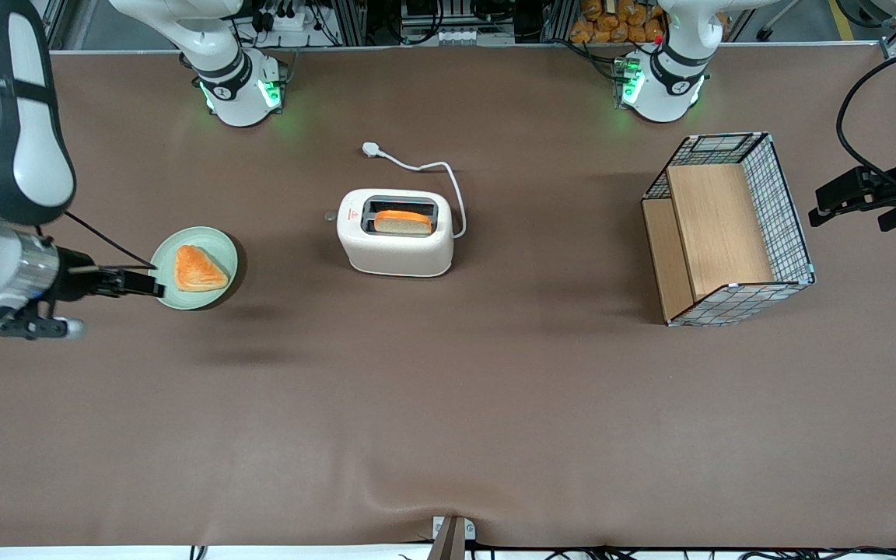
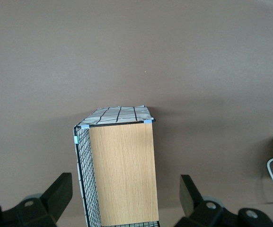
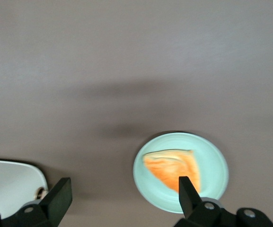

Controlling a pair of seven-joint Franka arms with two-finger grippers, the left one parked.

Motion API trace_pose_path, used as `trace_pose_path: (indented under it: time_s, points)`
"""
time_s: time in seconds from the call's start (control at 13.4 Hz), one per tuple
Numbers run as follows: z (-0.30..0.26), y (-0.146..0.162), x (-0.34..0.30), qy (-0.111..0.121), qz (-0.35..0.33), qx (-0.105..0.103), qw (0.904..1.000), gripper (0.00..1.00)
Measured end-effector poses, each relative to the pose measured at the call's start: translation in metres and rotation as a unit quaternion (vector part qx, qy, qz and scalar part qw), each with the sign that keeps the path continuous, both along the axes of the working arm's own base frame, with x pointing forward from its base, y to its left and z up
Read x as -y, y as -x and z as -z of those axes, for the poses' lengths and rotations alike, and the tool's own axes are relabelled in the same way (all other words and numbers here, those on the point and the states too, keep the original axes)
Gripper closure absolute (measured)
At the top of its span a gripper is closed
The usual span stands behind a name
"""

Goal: Press toaster button with right arm

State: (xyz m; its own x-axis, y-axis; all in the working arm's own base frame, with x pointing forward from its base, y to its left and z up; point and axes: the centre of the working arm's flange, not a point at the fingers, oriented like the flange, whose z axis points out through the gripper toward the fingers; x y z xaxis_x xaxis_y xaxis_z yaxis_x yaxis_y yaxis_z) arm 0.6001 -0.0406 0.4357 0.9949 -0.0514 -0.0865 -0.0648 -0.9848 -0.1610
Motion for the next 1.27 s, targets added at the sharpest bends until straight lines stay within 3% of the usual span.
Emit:
trace_pose_path:
  time_s: [0.22,0.6,0.97,1.27]
  points:
    - [-0.024,0.023,0.025,0.014,0.015,0.016,0.9997,0.0]
    - [-0.081,0.017,0.051,0.028,0.032,0.067,0.9969,0.0]
    - [-0.137,0.016,0.04,0.025,0.019,0.068,0.9972,0.0]
    - [-0.158,0.027,0.035,0.031,0.018,0.028,0.999,0.0]
